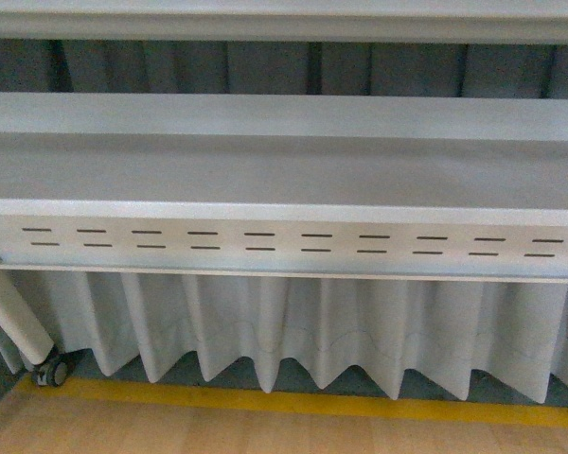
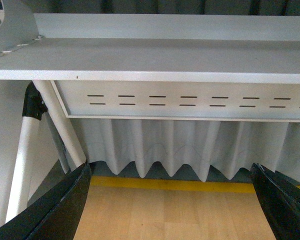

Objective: Wind up and store yellow beetle toy

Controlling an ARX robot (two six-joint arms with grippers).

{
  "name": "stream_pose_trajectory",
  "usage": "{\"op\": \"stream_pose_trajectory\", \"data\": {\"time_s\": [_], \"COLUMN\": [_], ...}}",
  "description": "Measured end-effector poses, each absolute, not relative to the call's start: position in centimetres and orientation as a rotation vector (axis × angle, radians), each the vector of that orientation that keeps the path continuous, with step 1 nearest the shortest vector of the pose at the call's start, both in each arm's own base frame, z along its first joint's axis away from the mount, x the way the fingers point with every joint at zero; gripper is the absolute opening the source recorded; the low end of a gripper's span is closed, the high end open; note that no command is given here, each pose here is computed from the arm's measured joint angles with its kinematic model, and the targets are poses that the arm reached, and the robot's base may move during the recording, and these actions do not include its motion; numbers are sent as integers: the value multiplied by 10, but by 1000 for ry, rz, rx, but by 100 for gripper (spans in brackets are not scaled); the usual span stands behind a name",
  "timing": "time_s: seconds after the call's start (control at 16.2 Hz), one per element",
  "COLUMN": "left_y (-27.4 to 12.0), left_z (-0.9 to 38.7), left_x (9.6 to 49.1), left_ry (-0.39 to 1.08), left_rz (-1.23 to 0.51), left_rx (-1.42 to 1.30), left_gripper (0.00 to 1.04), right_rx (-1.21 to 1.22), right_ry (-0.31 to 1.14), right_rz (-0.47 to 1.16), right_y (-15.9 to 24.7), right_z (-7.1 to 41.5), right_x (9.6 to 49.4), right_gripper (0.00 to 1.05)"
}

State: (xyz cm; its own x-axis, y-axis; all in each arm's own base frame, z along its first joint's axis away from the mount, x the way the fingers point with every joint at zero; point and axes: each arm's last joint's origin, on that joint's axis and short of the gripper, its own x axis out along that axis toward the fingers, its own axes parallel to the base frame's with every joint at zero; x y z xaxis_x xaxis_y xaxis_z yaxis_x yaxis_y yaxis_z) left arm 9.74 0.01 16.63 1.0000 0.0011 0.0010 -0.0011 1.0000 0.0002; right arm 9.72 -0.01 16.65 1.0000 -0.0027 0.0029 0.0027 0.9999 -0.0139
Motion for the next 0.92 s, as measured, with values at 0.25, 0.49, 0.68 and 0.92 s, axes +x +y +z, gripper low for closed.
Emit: {"op": "stream_pose_trajectory", "data": {"time_s": [0.25, 0.49, 0.68, 0.92], "left_y": [0, 0, 0, 0], "left_z": [166, 166, 166, 166], "left_x": [97, 97, 97, 97], "left_ry": [-1, -1, -1, -1], "left_rz": [1, 1, 1, 1], "left_rx": [0, 0, 0, 0], "left_gripper": [98, 98, 98, 98], "right_rx": [-14, -14, -14, -14], "right_ry": [-3, -3, -3, -3], "right_rz": [-3, -3, -3, -3], "right_y": [0, 0, 0, 0], "right_z": [167, 167, 167, 167], "right_x": [97, 97, 97, 97], "right_gripper": [98, 98, 98, 98]}}
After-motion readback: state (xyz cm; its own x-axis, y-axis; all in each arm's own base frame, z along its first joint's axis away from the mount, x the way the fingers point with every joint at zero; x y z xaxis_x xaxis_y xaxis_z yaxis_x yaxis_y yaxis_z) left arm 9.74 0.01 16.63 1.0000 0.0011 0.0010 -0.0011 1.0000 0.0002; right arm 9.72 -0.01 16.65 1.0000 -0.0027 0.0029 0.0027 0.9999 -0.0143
